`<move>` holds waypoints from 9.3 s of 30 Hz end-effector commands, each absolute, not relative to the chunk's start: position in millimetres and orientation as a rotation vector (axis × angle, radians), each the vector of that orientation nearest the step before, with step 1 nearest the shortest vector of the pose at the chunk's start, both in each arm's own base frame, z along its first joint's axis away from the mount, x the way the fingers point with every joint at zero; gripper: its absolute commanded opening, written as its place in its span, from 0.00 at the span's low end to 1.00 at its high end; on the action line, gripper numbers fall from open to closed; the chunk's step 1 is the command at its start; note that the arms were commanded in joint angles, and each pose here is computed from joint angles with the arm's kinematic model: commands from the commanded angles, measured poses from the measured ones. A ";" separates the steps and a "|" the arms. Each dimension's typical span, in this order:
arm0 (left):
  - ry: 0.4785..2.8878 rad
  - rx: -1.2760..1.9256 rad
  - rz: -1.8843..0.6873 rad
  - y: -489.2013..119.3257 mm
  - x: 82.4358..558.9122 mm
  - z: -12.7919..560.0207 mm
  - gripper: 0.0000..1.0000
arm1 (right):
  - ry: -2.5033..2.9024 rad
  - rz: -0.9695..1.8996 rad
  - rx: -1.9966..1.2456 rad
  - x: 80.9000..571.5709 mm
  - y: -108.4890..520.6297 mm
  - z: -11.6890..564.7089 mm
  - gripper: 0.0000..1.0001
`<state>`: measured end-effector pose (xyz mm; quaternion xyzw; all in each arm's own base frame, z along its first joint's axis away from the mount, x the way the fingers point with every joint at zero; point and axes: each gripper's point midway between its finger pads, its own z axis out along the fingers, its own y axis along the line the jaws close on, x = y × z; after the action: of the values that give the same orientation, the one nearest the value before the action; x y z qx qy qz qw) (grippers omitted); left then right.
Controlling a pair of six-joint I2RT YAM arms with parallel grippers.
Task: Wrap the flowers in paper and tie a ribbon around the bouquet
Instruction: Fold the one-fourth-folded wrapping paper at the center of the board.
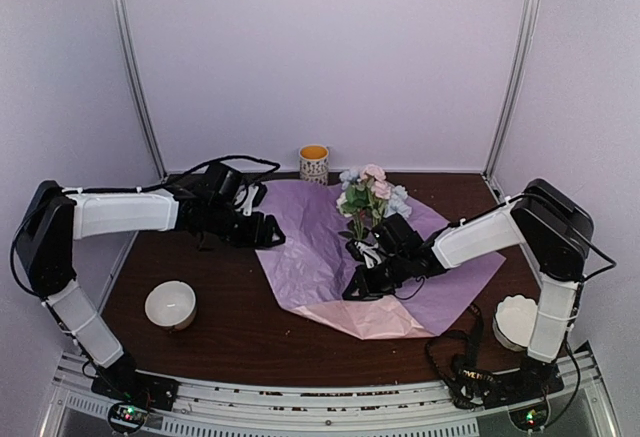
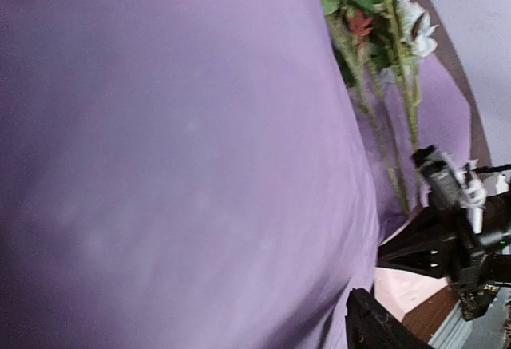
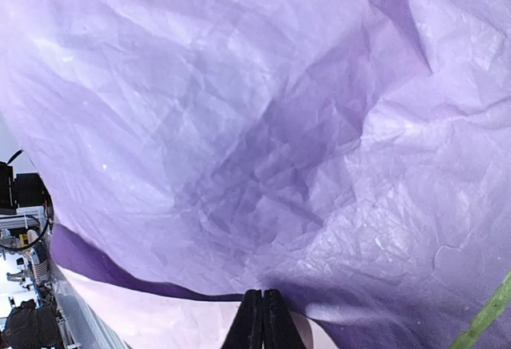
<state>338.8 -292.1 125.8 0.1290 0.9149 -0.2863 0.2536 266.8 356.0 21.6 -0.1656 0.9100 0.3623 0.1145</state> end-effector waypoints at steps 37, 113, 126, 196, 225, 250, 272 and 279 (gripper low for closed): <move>2.559 -0.006 -1.271 -295.3 276.7 57.5 0.00 | 2.671 0.859 -0.669 253.9 351.6 20.4 0.03; 2.418 0.654 -1.277 -458.8 307.2 160.3 0.00 | 2.493 1.347 -0.212 246.3 354.0 76.0 0.04; 2.421 0.657 -1.270 -471.3 319.4 150.8 0.00 | 2.359 1.015 -0.289 248.2 305.1 125.9 0.14; 2.183 0.832 -0.773 -417.0 423.4 212.2 0.63 | 2.623 0.688 -0.269 227.7 286.2 48.1 0.00; 2.032 1.085 -0.819 -513.4 389.0 148.6 0.47 | 2.633 0.727 -0.322 222.7 289.4 47.7 0.05; 2.074 1.093 -0.720 -523.0 408.4 103.4 0.47 | 2.240 0.362 -0.444 313.2 218.0 172.4 0.62; 2.085 1.114 -0.703 -519.1 407.6 99.0 0.50 | 2.031 0.265 -0.849 377.8 277.9 196.5 0.19; 2.058 1.115 -0.687 -513.0 412.8 111.5 0.52 | 2.058 0.298 -0.763 393.0 261.8 199.1 0.00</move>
<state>400.7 -516.4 87.7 0.4231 0.8062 -0.2706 0.3127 377.0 273.2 187.2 -0.3392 0.8276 0.1068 0.4343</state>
